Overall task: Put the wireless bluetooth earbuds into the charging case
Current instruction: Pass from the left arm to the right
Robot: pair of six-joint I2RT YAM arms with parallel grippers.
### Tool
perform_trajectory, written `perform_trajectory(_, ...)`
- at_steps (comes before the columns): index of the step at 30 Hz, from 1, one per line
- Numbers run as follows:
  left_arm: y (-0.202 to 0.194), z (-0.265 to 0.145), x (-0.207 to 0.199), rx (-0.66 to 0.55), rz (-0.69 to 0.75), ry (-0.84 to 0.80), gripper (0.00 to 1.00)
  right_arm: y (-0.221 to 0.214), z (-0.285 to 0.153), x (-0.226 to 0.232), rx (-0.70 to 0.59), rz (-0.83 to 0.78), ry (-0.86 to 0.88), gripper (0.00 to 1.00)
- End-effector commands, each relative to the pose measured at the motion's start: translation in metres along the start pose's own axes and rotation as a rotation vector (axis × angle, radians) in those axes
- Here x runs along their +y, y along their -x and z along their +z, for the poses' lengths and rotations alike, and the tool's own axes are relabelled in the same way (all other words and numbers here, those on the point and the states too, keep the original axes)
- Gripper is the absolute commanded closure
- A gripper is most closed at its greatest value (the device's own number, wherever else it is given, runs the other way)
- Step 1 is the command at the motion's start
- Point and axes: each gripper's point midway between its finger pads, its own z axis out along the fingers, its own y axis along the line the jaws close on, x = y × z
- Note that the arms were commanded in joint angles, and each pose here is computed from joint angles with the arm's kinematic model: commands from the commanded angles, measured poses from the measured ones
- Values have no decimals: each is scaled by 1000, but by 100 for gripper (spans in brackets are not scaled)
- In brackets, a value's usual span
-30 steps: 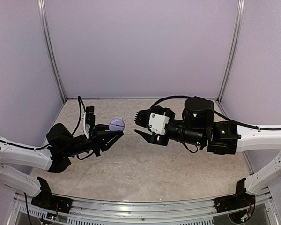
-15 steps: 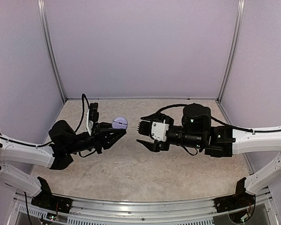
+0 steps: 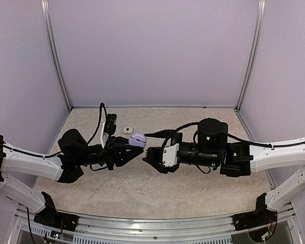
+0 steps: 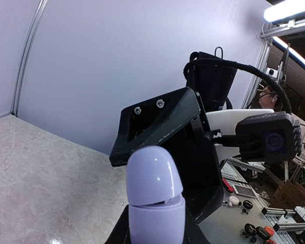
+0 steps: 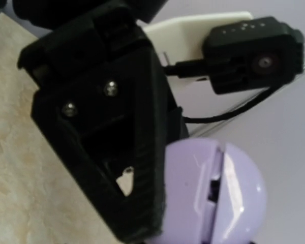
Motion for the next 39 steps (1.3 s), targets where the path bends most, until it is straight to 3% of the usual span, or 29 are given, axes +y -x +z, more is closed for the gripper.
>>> perform_trajectory(1,5,8,-11,0,-6,-44,84,9,6,6,-22,-62,-8,29)
perform_trajectory(15,-2,14,-10,-5,-44,-45,83,18,2,-4,-54,-74,-111,30)
perform_trajectory(39,-4,17,-14,-11,-57,-64,69,17,0,-3,-66,-95,-140,48)
